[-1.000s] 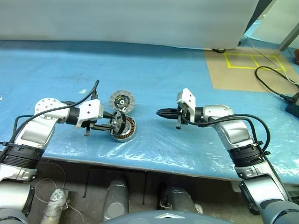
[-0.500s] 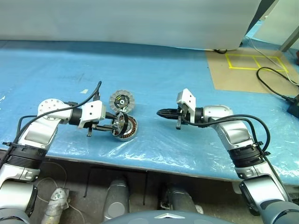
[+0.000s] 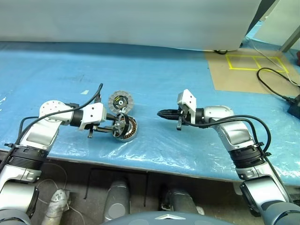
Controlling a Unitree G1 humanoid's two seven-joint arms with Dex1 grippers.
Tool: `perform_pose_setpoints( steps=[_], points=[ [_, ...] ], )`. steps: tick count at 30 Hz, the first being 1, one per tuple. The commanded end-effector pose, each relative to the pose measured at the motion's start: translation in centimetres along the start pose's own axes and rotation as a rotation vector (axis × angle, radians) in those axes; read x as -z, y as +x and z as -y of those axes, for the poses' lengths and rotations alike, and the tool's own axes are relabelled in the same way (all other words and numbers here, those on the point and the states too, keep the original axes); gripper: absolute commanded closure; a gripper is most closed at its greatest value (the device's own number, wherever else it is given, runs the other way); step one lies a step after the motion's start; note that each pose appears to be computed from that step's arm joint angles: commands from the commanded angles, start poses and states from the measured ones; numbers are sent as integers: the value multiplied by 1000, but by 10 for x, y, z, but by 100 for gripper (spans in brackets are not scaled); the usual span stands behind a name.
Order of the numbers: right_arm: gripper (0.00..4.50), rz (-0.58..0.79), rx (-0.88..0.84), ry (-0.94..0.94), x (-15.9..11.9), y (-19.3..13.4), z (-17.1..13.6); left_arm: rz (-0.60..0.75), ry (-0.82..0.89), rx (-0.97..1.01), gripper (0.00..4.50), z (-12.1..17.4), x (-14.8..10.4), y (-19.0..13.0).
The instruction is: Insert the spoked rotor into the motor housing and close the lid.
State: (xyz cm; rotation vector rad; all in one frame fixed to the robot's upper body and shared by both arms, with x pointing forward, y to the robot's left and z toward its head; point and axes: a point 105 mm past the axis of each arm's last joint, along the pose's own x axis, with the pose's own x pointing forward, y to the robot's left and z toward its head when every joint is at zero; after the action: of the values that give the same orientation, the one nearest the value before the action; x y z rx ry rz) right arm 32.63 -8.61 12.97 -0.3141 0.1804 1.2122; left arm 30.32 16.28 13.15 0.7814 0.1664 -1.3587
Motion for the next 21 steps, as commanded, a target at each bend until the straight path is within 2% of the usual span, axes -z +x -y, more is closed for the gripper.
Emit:
perform_pose_setpoints(
  steps=[1,21],
  points=[
    [450,23,-8,-45,-11,1,-3,-52,-13,21,317,4,11,1],
    [450,25,-14,-42,-11,4,-4,-109,7,-11,318,-2,19,-4]
  ],
)
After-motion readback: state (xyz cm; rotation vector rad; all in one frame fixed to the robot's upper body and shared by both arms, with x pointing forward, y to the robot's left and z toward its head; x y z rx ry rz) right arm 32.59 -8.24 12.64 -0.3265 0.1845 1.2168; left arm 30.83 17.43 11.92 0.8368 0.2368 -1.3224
